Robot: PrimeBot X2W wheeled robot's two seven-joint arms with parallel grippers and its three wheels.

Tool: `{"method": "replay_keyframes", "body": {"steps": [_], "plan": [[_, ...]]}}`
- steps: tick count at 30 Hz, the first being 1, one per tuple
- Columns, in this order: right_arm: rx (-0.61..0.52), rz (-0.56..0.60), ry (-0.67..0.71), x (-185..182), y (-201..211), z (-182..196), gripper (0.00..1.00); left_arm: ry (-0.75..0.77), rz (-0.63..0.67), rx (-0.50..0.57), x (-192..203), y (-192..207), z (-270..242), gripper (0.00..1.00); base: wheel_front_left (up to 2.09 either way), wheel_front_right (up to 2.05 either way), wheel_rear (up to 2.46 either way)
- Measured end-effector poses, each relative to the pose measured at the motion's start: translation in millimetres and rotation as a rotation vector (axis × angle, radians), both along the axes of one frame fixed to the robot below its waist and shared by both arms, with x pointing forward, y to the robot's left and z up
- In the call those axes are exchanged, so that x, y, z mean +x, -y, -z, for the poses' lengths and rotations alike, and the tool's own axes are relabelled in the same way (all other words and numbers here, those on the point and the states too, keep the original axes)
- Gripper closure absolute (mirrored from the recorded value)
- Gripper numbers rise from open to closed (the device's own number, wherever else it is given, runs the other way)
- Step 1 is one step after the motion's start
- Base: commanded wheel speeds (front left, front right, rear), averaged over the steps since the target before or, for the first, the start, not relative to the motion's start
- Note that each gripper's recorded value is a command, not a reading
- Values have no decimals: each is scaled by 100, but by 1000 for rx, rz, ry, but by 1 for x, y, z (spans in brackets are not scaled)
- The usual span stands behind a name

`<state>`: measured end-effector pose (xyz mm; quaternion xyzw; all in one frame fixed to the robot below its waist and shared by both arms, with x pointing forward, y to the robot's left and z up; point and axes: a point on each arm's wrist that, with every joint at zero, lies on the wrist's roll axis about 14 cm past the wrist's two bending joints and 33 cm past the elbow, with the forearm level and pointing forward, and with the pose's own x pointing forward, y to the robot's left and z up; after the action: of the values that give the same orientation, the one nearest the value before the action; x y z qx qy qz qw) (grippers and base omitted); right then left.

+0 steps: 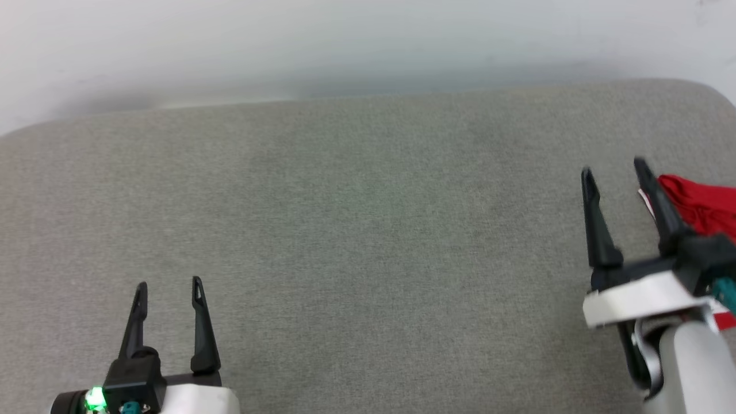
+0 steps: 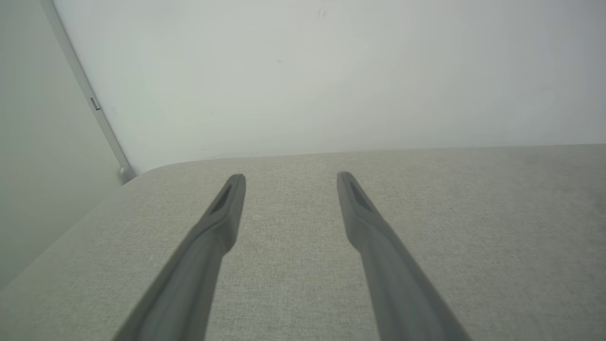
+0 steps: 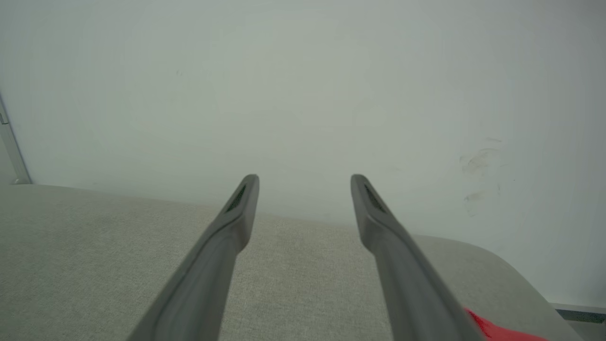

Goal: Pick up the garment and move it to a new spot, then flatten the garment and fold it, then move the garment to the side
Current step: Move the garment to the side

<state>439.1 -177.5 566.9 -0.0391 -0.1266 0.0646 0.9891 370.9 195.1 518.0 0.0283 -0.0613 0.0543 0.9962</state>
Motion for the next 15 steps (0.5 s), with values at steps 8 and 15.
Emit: {"method": "replay_keyframes", "body": {"steps": [8, 15], "plan": [[75, 10, -95, -47, -6, 34, 0, 5, -11, -2, -22, -5, -4, 0, 0, 0, 0], [106, 53, -124, -78, 5, 44, 0, 5, 7, -5, -33, -3, -4, 0, 0, 0, 0]]}}
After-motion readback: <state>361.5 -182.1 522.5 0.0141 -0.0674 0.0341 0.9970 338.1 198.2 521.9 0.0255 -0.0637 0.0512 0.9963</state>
